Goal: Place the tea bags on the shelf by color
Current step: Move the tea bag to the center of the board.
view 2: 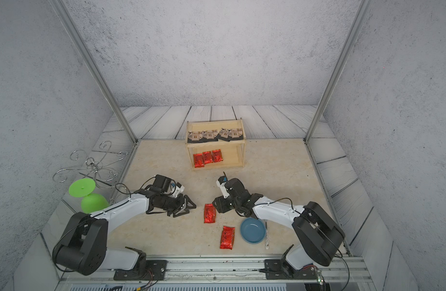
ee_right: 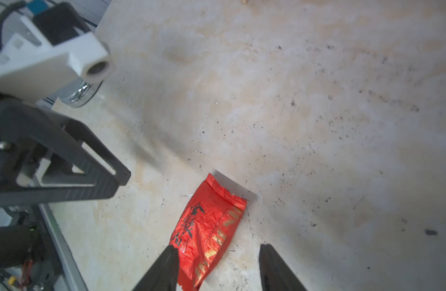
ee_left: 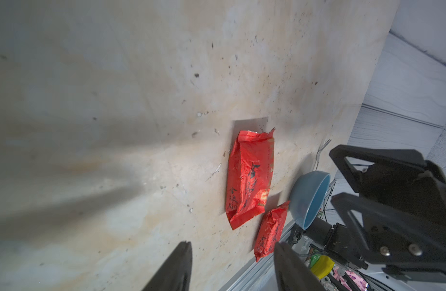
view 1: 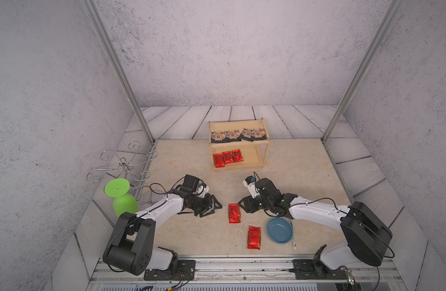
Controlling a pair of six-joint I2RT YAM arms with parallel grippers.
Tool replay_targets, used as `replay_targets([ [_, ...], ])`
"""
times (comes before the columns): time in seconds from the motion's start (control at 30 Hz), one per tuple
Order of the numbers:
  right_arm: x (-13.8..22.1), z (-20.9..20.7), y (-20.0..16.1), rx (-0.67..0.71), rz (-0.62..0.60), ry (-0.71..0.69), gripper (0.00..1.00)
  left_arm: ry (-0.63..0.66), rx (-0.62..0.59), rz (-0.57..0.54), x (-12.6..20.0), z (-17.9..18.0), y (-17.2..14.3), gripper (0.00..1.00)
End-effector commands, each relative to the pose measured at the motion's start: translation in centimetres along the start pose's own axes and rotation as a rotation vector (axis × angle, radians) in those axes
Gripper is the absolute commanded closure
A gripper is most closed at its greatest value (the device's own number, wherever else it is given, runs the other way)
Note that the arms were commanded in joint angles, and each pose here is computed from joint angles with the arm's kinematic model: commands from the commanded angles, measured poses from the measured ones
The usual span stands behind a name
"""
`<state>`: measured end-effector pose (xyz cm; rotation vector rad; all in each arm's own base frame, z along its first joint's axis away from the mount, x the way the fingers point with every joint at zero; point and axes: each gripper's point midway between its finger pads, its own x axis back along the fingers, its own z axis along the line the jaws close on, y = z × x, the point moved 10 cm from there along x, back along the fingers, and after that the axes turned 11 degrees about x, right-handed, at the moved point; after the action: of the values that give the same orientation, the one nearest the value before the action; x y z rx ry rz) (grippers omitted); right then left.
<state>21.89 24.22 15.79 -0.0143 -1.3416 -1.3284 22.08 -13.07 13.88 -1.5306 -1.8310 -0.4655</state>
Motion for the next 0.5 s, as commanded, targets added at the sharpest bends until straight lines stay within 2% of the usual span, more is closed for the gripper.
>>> replay_targets([
  [0.0, -0.8, 0.2, -0.2, -0.116, 0.025, 0.118, 0.45, -0.007, -0.027, 0.034, -0.2, -0.8, -0.2, 0.43],
  [0.3, -4.2, -0.7, -0.9, -0.140, 0.144, 0.175, 0.47, -0.027, 0.001, -0.008, 0.3, -1.2, 0.7, 0.43],
  [0.47, -5.5, -0.9, -0.6, -0.136, 0.153, 0.242, 0.50, -0.026, 0.027, -0.034, 0.6, -0.7, 1.4, 0.42],
])
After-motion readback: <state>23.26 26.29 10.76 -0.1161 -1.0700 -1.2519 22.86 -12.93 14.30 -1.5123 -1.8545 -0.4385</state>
